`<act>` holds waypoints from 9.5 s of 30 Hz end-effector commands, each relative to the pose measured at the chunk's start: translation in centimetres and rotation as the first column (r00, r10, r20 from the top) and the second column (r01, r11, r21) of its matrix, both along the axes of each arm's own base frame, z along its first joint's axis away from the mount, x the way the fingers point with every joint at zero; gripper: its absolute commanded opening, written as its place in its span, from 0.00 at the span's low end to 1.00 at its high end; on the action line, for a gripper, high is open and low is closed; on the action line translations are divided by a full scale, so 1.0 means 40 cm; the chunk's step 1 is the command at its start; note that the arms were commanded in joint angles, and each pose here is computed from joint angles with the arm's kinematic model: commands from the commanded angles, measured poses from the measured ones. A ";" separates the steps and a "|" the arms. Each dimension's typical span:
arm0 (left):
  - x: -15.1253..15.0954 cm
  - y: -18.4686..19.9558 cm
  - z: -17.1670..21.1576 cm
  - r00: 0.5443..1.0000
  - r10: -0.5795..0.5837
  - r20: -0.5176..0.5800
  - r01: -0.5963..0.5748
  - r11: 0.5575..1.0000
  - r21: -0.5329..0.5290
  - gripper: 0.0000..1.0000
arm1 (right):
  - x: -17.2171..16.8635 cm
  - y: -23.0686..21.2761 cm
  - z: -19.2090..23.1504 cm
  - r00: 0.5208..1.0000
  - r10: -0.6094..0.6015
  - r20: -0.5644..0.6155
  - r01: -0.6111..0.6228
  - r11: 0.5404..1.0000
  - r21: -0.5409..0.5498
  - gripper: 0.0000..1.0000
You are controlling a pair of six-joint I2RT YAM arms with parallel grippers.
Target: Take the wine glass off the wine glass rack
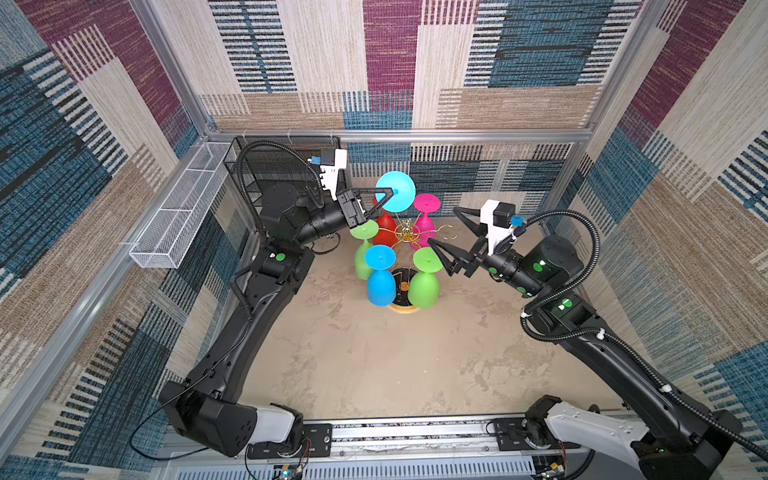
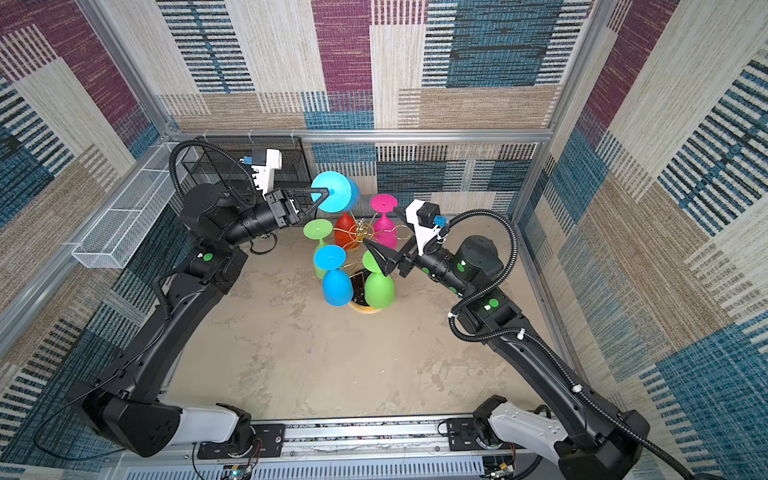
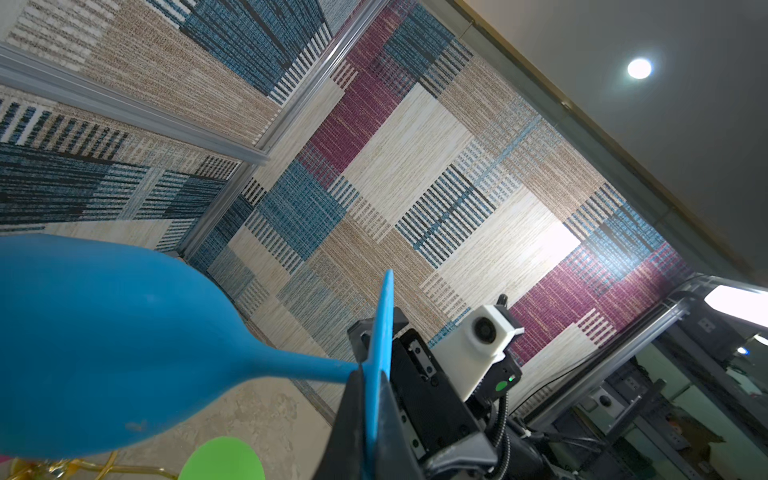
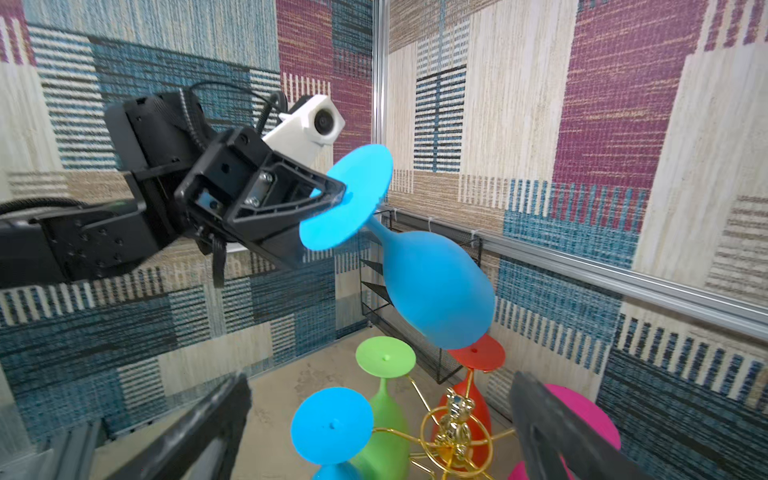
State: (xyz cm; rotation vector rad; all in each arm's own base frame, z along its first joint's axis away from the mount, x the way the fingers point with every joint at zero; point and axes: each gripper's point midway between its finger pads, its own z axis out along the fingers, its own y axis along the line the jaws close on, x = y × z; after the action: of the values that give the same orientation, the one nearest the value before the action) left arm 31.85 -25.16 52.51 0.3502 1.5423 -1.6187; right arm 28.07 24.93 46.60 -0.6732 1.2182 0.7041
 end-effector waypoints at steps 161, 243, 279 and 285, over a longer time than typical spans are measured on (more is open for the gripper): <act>-0.036 0.080 -0.057 -0.090 -0.087 0.992 -0.608 0.794 0.015 0.32 | 0.099 0.246 -0.163 0.945 -0.068 -0.318 -0.058 0.927 -0.371 0.32; 0.132 0.253 -0.130 0.659 0.497 0.565 -0.672 0.727 0.144 0.00 | 0.156 0.143 -0.011 0.876 0.296 -0.381 -0.263 0.955 0.138 0.40; 0.095 0.334 -0.133 0.545 0.570 0.615 -0.802 0.567 0.186 0.64 | 0.269 -0.097 0.086 0.895 -0.306 -0.323 0.309 0.950 -0.045 0.00; 0.090 0.395 -0.182 0.484 0.602 0.635 -0.865 0.438 0.244 0.70 | 0.283 -0.340 0.060 0.705 -0.633 -0.321 0.617 0.770 -0.163 0.00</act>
State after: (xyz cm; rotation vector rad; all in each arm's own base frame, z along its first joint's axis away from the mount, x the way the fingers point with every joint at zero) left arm 34.80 -10.75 47.20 0.2551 1.3534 -0.3968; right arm 38.96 15.80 50.83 -0.2333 1.6012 0.4332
